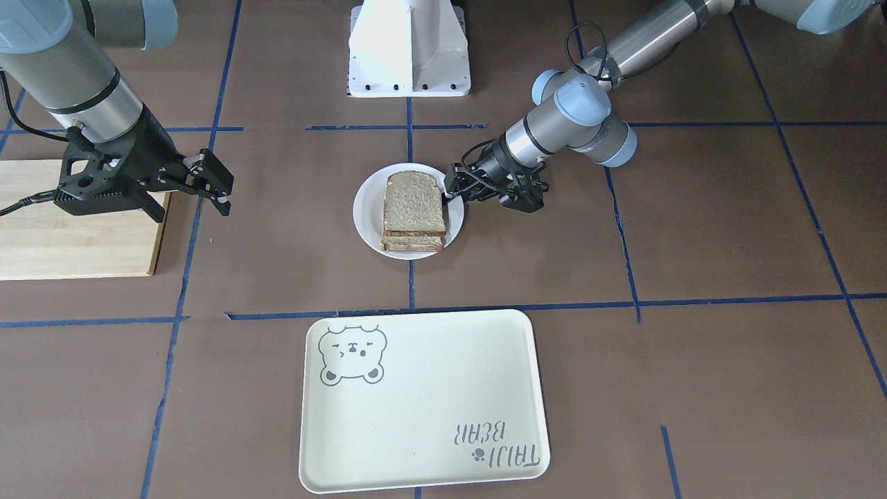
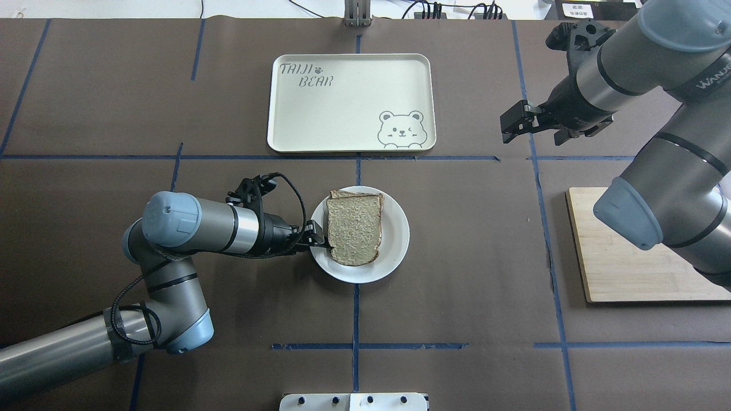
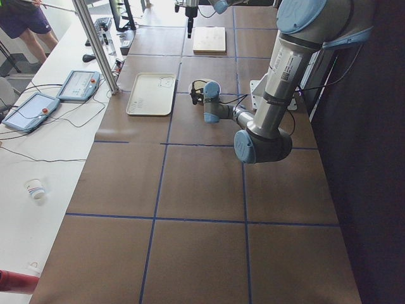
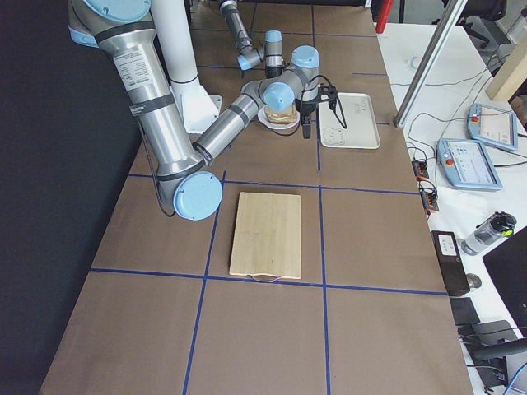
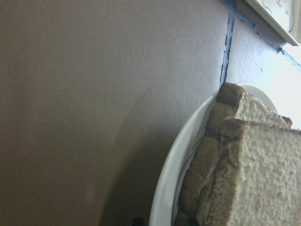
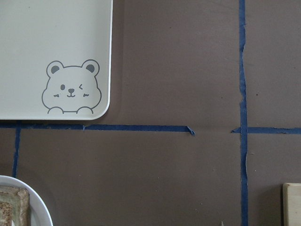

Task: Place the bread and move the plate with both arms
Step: 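Grasp the white plate rim with the left gripper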

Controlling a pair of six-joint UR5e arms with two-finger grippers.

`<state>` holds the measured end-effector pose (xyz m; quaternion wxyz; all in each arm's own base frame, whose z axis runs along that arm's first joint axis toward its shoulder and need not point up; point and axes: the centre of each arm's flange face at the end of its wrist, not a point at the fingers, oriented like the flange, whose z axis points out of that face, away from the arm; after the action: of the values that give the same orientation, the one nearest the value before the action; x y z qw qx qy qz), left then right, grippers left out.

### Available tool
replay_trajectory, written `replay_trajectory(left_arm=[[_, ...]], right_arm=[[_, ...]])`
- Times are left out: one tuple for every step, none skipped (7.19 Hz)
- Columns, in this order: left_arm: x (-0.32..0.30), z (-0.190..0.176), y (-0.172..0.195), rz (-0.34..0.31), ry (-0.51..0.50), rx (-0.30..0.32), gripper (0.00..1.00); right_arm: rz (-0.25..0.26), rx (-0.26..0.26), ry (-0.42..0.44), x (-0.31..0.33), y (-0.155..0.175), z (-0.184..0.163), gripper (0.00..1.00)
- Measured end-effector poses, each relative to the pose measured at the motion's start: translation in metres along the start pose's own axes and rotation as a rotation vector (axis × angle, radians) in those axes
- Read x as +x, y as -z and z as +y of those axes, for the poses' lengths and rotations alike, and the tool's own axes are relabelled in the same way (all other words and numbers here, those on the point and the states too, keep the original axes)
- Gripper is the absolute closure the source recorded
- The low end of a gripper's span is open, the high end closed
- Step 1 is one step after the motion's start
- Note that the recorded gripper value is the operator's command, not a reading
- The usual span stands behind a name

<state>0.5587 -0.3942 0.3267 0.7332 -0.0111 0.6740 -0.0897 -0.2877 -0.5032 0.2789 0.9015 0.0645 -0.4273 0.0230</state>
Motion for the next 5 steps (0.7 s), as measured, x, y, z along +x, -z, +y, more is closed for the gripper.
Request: replay_trajectory(left_arm=[[0.003, 0.001, -0.001, 0.004, 0.018, 0.0, 0.93], [0.007, 0.002, -0.001, 0.01, 0.047, -0.002, 0.95], [0.01, 0.003, -0.001, 0.016, 0.062, -0.004, 0.98], [0.016, 0.004, 0.0, 0.025, 0.067, -0.007, 0.99], [0.022, 0.004, 0.003, 0.047, 0.076, -0.01, 1.0]], right_arm=[[0.002, -0.002, -0.002, 0.001, -0.001, 0.0, 0.0], [0.003, -0.003, -0.002, 0.002, -0.002, 0.001, 0.0], [0.004, -0.004, -0.003, 0.002, -0.002, 0.001, 0.0], [0.006, -0.005, -0.004, 0.004, -0.003, 0.001, 0.0], [0.014, -0.008, 0.003, 0.011, -0.005, 0.002, 0.0]])
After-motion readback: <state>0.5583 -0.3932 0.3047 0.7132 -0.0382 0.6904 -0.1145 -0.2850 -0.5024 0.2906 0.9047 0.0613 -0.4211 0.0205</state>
